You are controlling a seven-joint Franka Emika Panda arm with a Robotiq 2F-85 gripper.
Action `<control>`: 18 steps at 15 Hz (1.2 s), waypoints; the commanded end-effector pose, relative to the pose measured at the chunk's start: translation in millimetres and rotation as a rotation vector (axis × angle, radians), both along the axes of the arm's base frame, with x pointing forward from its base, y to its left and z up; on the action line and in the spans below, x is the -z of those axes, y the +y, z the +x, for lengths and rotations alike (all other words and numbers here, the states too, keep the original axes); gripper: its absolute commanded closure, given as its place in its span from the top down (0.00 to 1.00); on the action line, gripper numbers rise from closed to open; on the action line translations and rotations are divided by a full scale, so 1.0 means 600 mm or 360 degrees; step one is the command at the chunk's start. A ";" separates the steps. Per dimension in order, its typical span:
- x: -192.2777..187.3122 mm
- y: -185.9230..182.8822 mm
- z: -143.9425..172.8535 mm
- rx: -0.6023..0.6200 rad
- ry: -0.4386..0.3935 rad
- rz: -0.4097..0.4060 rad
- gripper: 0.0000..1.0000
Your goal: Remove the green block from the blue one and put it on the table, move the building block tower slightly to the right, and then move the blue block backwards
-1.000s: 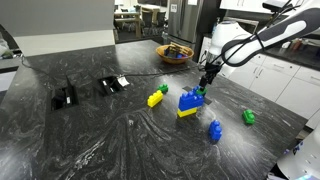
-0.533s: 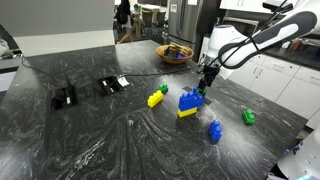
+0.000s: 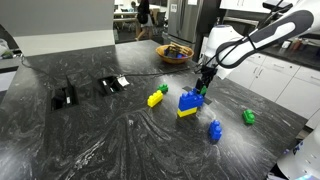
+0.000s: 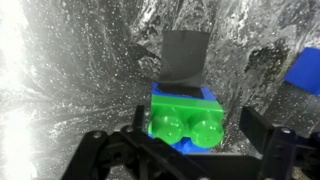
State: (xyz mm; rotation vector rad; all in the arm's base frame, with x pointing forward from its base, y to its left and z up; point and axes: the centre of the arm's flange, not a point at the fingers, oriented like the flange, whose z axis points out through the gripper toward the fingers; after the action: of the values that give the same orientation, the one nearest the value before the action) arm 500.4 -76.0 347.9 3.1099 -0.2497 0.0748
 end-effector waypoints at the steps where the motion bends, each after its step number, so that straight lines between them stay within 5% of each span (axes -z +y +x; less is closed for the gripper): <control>1: 0.003 -0.002 0.013 -0.0003 -0.0032 0.0030 0.68; 5: -0.002 -0.010 0.014 0.0015 -0.0041 0.0026 0.45; 18: -0.032 -0.002 0.009 -0.0014 -0.0087 0.0053 0.45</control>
State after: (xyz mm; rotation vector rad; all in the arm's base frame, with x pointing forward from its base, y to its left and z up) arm 502.1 -81.9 353.1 3.1189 -0.2824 0.0948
